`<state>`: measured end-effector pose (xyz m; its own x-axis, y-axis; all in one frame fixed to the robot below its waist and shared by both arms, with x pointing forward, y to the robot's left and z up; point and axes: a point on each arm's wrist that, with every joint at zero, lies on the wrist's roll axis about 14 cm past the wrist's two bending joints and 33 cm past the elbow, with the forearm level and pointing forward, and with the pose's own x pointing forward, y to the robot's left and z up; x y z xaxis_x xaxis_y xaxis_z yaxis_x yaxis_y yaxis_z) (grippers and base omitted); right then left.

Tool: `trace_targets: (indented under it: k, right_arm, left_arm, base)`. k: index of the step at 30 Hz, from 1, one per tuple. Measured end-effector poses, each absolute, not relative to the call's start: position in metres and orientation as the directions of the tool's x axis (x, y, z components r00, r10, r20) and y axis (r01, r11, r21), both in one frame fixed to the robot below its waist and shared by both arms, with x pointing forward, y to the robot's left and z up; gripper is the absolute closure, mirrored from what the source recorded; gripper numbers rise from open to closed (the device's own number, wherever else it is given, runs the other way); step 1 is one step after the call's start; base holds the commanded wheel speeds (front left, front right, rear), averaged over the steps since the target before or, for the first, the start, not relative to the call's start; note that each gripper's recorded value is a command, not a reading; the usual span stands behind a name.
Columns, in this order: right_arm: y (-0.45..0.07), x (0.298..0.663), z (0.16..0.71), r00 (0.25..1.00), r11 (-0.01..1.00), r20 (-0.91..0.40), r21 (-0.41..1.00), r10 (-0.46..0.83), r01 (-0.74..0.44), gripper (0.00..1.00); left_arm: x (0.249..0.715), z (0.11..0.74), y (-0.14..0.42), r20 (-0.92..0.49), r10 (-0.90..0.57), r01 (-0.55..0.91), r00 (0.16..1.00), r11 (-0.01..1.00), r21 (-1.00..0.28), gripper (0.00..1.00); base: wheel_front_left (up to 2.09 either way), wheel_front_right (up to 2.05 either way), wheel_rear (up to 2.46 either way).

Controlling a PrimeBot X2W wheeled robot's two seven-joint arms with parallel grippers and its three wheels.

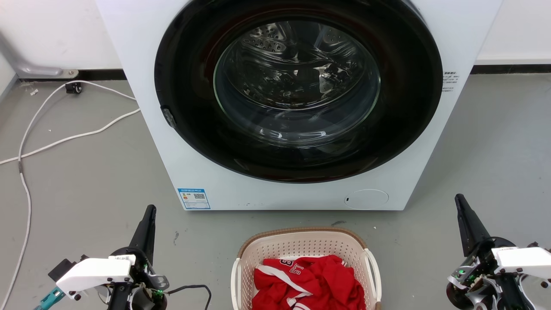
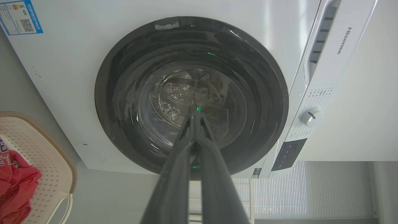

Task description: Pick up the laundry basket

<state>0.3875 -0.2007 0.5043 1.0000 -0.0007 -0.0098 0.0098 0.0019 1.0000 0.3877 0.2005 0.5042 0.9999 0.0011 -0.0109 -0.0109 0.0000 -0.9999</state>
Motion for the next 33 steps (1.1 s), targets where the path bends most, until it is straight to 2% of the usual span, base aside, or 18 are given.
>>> trace_targets:
  k: [29,30,33]
  right_arm:
    - [-0.201,0.387,0.503,1.000,0.001,-0.014,1.000,-0.001,0.014,1.00]
    - [-0.201,0.386,0.499,1.000,0.000,-0.025,1.000,-0.001,0.025,0.00]
    - [-0.200,0.377,0.482,0.997,-0.005,-0.075,0.997,-0.003,0.075,0.00]
  left_arm:
    - [0.387,0.503,0.200,-0.016,0.001,-0.016,1.000,0.002,-1.000,1.00]
    - [0.386,0.499,0.200,-0.027,0.000,-0.027,1.000,0.000,-1.000,0.00]
    - [0.377,0.481,0.199,-0.079,0.000,-0.079,0.997,-0.006,-0.997,0.00]
  base:
    - [0.00,0.00,0.00]
    - [0.00,0.00,0.00]
    - [0.00,0.00,0.00]
